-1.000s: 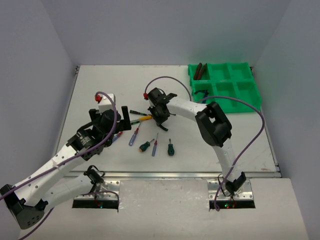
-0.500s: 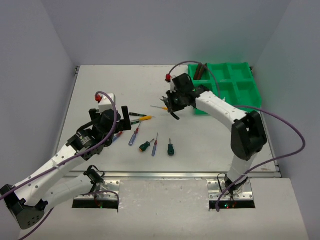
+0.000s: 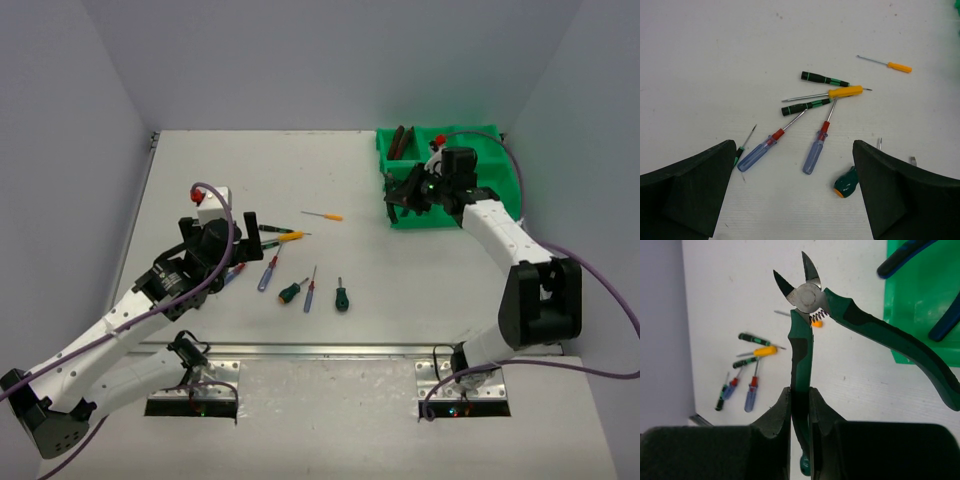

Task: Sort the tools into containers

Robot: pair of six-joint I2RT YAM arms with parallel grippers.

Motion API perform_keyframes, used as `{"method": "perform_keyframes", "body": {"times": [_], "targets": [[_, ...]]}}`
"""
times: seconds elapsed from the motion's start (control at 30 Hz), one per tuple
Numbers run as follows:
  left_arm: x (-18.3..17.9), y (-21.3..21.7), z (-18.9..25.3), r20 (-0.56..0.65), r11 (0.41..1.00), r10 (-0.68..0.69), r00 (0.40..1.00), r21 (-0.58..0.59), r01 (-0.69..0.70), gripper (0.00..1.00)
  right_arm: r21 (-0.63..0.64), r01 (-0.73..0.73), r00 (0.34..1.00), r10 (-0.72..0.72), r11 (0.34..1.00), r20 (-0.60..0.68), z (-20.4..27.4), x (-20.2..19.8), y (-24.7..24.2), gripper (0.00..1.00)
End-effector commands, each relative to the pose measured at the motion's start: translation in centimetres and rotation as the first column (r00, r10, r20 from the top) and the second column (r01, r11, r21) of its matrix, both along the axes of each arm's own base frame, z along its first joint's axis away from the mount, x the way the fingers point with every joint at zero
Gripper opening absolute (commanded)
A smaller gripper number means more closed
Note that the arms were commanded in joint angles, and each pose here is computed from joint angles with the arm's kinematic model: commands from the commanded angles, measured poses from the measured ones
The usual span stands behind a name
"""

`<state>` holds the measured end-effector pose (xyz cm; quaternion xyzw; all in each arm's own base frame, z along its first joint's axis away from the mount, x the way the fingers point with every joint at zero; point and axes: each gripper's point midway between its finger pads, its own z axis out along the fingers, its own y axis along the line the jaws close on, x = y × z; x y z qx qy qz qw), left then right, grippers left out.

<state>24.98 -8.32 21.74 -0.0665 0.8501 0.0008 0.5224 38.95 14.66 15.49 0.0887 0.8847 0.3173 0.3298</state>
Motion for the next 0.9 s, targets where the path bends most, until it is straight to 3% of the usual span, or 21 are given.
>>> {"method": "perform_keyframes", "body": {"times": [0.0, 0.4, 0.53, 0.87], "targets": [[0.5, -0.2, 0.9, 0.038, 1.000, -0.001, 0.999, -0.024, 0.002, 1.00, 0.249, 0.063, 0.987, -0.097, 0.967, 0.126, 5.5, 3.9, -1.4, 0.00], [0.3, 0.2, 1.0, 0.045, 1.000, 0.012, 0.999, -0.024, -0.011, 1.00, 0.472, 0.283, 0.952, -0.304, 0.835, -0.034, 3.3, 8.9, -3.8, 0.00], [0.3, 0.1, 1.0, 0.044, 1.000, 0.010, 0.999, -0.025, -0.009, 1.00, 0.494, 0.323, 0.927, -0.375, 0.807, 0.008, 3.8, 10.0, -4.7, 0.00], [0.3, -0.1, 1.1, 0.045, 0.999, -0.005, 0.999, -0.033, 0.006, 1.00, 0.496, 0.463, 0.862, -0.504, 0.735, -0.058, 0.8, 11.0, -6.5, 0.00]]}}
